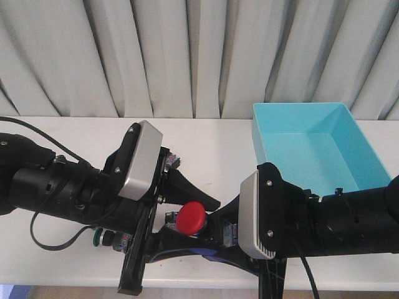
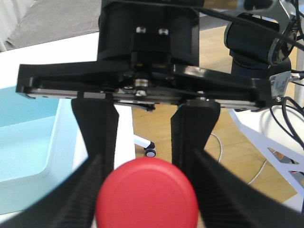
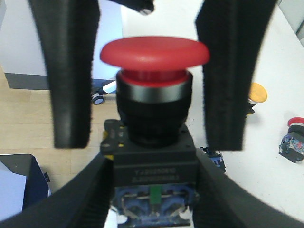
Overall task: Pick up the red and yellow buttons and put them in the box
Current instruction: 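Carry the red button with the right gripper into the blue box and release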
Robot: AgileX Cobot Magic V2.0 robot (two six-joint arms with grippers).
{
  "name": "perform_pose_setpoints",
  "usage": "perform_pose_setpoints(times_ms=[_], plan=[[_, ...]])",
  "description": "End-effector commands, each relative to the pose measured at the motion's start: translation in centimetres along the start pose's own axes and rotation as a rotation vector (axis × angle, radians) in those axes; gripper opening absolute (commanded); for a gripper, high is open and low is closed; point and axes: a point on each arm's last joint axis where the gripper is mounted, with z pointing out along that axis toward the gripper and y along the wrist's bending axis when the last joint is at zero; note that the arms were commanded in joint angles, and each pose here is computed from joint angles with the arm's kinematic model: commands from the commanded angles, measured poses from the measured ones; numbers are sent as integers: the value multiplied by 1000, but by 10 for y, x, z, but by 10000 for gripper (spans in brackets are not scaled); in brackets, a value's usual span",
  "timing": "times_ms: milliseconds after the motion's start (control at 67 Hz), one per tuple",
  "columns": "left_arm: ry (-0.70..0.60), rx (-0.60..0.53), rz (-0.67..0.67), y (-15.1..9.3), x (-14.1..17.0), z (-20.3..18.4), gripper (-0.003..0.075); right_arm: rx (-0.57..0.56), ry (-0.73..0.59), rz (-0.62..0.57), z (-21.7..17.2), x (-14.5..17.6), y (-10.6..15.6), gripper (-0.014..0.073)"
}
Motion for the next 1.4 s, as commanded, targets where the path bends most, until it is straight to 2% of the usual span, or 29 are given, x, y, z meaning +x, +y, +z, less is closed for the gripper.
perform_pose_setpoints(times_ms=[0, 75, 164, 284, 373, 478, 582, 746, 836, 1000, 1224, 1388], plan=[[-85, -33, -3, 1, -19, -6, 542, 28, -58, -3, -7, -14, -5, 206], [-71, -58, -4, 4, -18, -6, 578, 43, -52, 6, -8, -13, -6, 206], [-35, -86, -1, 6, -15, -6, 584, 76, -38, 2, -12, -14, -7, 209], [85, -162, -6, 13, -4, -7, 583, 111, 2, -17, -23, -14, -4, 209], [182, -252, -23, 21, 5, -10, 583, 195, 52, 29, -35, -13, -7, 213], [281, -350, -46, 29, 14, -14, 583, 347, 104, 165, -52, -5, -17, 216], [351, -422, -57, 34, 20, -19, 583, 501, 153, 363, -71, 9, -36, 217], [370, -470, -91, 36, 24, -21, 583, 685, 281, 674, -103, 33, -76, 220], [371, -465, -94, 36, 24, -20, 583, 707, 378, 843, -110, 50, -98, 221], [370, -466, -96, 36, 24, -20, 583, 667, 519, 1023, -100, 82, -142, 228], [369, -462, -100, 36, 24, -20, 583, 621, 623, 1175, -66, 131, -196, 239], [368, -460, -100, 36, 24, -20, 583, 575, 692, 1202, -36, 167, -220, 244]])
